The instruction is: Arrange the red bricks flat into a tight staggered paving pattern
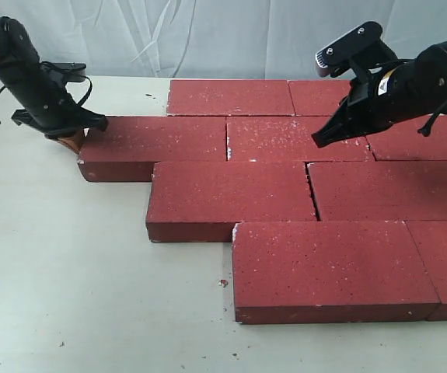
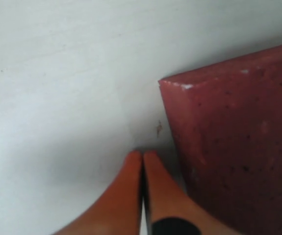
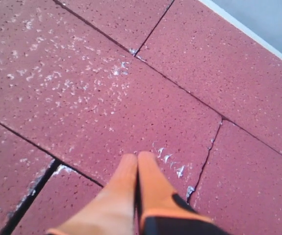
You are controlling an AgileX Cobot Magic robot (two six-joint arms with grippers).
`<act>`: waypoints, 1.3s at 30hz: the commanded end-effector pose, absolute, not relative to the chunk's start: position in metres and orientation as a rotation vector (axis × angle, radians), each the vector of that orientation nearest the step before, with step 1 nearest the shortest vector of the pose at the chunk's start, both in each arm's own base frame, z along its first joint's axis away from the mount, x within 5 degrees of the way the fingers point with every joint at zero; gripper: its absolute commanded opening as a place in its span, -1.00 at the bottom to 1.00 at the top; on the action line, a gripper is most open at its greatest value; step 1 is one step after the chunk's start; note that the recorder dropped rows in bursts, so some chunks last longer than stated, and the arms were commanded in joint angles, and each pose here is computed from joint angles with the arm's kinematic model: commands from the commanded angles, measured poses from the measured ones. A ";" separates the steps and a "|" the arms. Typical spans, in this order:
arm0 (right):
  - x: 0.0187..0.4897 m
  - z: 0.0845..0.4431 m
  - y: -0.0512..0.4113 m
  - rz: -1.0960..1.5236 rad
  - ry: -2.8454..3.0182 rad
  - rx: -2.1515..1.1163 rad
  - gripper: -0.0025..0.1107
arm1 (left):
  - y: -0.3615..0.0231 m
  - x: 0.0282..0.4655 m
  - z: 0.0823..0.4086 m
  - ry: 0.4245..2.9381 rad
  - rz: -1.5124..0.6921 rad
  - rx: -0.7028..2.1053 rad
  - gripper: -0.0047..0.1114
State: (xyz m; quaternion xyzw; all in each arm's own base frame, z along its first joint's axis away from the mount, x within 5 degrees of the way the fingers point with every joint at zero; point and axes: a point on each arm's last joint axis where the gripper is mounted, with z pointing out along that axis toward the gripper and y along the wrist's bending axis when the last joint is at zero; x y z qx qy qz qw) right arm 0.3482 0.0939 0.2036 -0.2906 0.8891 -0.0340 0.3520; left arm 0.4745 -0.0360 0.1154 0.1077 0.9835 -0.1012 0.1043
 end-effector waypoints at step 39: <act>0.328 0.330 -0.014 -0.192 2.456 -0.206 -0.96 | -0.022 0.400 0.330 2.447 0.026 0.412 -0.92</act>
